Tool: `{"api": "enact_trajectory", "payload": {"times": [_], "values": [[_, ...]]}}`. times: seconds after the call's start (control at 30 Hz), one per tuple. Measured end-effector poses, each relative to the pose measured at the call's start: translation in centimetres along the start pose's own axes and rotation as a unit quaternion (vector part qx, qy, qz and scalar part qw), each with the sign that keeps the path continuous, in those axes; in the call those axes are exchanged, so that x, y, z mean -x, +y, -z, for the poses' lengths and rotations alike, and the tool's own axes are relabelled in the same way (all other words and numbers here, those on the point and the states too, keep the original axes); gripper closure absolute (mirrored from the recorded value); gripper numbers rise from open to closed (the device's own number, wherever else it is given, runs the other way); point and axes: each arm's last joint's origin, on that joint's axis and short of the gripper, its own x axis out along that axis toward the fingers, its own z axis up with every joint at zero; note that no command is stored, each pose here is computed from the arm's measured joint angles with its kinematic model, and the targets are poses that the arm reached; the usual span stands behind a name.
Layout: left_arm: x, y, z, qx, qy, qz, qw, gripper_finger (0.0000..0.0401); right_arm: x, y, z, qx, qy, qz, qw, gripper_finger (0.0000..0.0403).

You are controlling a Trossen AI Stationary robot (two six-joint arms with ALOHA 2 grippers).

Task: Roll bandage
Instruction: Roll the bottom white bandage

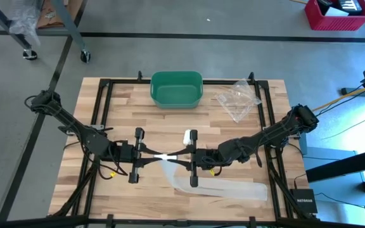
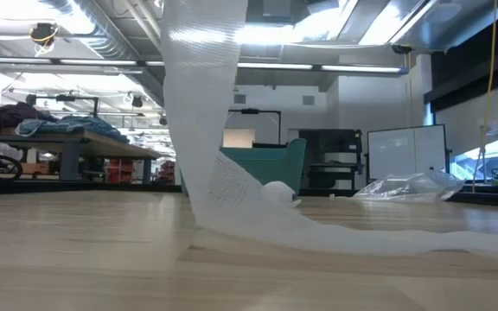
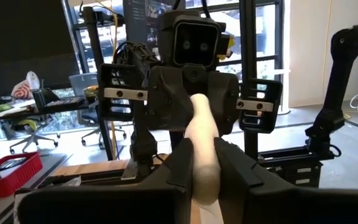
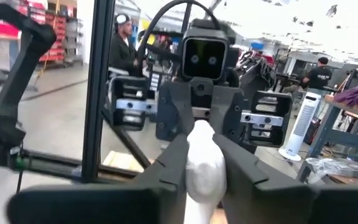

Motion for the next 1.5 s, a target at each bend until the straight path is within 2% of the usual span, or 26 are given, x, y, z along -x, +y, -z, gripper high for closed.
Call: {"api": "enact_trajectory", "payload": {"times": [0.17,0.33,0.43,0.6,0.7,0.8,0.97,1.1,1.17,1.27,1.33,1.4,1.5], "values": [[0.1,-0.2,-0.1,-0.009,-0.003,0.002,1.0,0.037,1.4,1.2,-1.4,0.031,0.07,0.012,0.997,0.0269],[0.1,0.0,-0.3,-0.006,-0.009,-0.003,1.0,0.0367,3.5,2.2,-4.5,0.08,0.16,0.031,0.983,0.0217],[0.1,-0.1,-0.5,-0.006,-0.018,-0.004,1.0,0.0367,4.4,2.7,-5.2,0.079,0.201,0.022,0.976,0.0203],[0.4,-0.3,-1.6,-0.009,-0.033,-0.002,0.999,0.0371,4.9,2.7,-3.3,0.081,0.259,0.028,0.962,0.0209],[0.6,-0.1,-4.2,-0.028,-0.053,-0.031,0.998,0.0365,4.3,1.8,-1.5,0.088,0.277,0.045,0.956,0.0222],[0.8,0.9,-8.3,-0.036,-0.066,-0.078,0.994,0.0367,3.8,0.2,-1.4,0.077,0.277,0.055,0.956,0.0233],[2.2,3.6,-16.9,-0.062,-0.039,-0.083,0.994,0.0372,5.1,-2.2,-4.5,0.068,0.227,0.048,0.97,0.0239],[4.4,6.3,-22.9,-0.053,-0.076,-0.096,0.991,0.0365,7.2,-4.0,-7.4,0.088,0.184,0.07,0.977,0.0239],[5.7,7.6,-24.9,-0.039,-0.103,-0.106,0.988,0.0365,7.9,-4.6,-8.5,0.083,0.161,0.085,0.98,0.0239],[6.8,8.7,-26.2,-0.035,-0.108,-0.109,0.988,0.037,8.4,-5.2,-9.2,0.078,0.148,0.102,0.981,0.0239],[7.0,8.8,-26.1,-0.042,-0.1,-0.107,0.988,0.0371,8.6,-5.3,-9.3,0.076,0.15,0.108,0.98,0.0239],[6.6,8.4,-25.5,-0.05,-0.084,-0.096,0.991,0.0369,8.6,-5.3,-9.2,0.067,0.152,0.111,0.98,0.0233],[4.8,6.7,-23.4,-0.081,-0.04,-0.074,0.993,0.0363,8.5,-5.6,-8.7,0.075,0.168,0.097,0.978,0.0216]]}}
